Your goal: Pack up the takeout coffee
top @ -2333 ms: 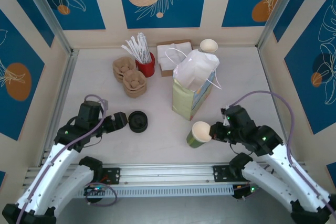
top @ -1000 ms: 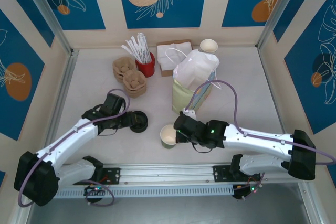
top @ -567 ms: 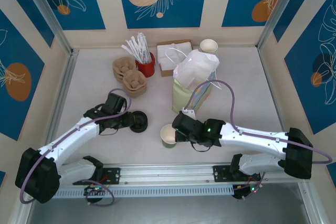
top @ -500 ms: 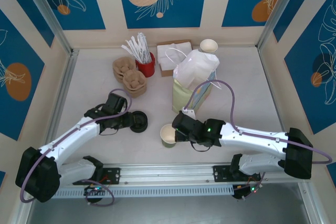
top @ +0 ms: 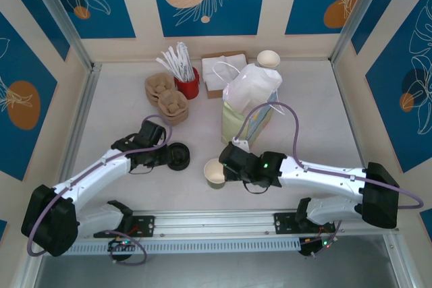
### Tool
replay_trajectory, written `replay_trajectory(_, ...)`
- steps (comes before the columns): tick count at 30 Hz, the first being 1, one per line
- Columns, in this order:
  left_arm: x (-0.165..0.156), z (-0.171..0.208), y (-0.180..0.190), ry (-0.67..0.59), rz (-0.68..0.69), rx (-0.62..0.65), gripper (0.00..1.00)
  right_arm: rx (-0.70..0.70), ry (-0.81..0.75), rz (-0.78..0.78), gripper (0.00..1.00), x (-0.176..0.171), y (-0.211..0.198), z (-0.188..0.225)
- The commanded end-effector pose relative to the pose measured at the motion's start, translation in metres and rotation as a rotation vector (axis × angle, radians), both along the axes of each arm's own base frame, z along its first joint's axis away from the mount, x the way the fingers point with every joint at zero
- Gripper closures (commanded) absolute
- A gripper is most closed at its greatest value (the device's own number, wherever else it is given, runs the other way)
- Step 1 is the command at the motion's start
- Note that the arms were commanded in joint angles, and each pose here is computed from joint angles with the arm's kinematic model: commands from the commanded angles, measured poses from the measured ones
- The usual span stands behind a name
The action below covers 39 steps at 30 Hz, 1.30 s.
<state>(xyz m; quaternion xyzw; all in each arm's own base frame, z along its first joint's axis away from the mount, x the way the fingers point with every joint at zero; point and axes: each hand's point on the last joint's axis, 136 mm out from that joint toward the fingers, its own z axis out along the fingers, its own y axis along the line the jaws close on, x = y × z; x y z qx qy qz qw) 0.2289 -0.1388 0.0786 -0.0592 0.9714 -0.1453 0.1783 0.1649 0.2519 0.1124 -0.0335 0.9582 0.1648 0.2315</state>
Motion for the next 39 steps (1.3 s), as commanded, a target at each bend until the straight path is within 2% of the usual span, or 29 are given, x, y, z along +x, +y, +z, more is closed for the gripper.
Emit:
replay_trajectory(1, 0.006, 0.009, -0.003, -0.027, -0.016, 0.015, 0.78, 0.033, -0.015, -0.012, 0.79, 0.006, 0.008, 0.012)
replay_trajectory(10, 0.007, 0.013, -0.002, -0.034, -0.012, 0.028, 0.79, 0.045, -0.022, -0.007, 0.65, 0.009, 0.009, 0.027)
replay_trajectory(15, 0.007, 0.013, 0.0, -0.031, -0.008, 0.044, 0.79, 0.068, -0.042, 0.006, 0.61, 0.009, 0.006, 0.048)
replay_trajectory(24, 0.009, 0.012, 0.0, -0.026, -0.006, 0.051, 0.8, 0.157, -0.08, 0.026, 0.6, 0.003, 0.0, 0.086)
replay_trajectory(39, 0.008, 0.023, -0.003, -0.05, 0.001, 0.025, 0.86, 0.328, -0.073, 0.043, 0.6, -0.009, -0.006, 0.12)
